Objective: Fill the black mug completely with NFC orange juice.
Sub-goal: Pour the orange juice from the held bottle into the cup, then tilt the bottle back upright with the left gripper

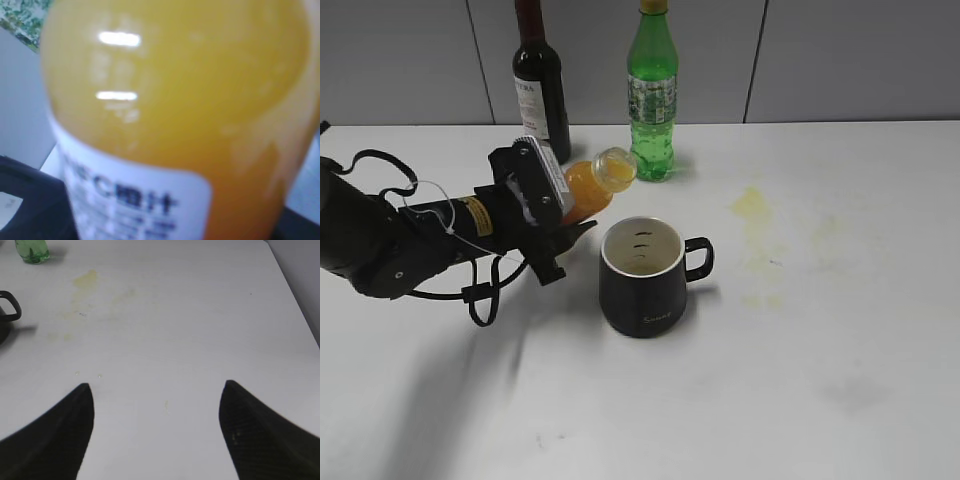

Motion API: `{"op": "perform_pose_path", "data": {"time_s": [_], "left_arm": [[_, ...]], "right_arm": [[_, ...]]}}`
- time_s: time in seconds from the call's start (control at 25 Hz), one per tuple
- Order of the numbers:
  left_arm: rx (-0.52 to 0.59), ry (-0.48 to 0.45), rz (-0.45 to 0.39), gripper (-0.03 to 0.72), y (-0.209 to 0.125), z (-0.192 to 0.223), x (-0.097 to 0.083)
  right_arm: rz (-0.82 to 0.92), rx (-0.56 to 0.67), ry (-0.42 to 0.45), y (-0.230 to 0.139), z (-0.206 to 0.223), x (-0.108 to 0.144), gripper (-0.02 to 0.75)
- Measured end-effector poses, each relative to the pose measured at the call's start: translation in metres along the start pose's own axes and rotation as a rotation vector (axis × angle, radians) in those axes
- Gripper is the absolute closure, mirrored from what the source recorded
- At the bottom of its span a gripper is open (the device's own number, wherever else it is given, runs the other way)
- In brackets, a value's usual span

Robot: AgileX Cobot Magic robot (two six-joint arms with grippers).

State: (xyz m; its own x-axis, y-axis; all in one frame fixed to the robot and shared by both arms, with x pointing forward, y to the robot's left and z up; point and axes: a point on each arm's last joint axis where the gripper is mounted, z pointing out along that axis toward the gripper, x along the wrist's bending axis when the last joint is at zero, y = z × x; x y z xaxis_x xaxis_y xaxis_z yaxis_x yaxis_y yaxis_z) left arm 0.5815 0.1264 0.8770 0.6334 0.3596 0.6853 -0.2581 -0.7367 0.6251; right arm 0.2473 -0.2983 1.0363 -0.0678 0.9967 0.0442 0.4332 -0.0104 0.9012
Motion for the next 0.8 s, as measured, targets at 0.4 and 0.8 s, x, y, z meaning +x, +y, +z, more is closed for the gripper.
{"op": "perform_pose_path", "data": {"time_s": [0.4,0.8], "left_arm": [[0.004,0.019,0.168,0.219,-0.0002,0.0,0.0017],[0.002,0.086,0.337,0.219,0.001,-0.0003,0.0075]], "right_arm": [[0.0,0.0,0.0,0.0,0.0,0.0,0.146],[0.0,0.0,0.0,0.0,0.0,0.0,0.146]]}}
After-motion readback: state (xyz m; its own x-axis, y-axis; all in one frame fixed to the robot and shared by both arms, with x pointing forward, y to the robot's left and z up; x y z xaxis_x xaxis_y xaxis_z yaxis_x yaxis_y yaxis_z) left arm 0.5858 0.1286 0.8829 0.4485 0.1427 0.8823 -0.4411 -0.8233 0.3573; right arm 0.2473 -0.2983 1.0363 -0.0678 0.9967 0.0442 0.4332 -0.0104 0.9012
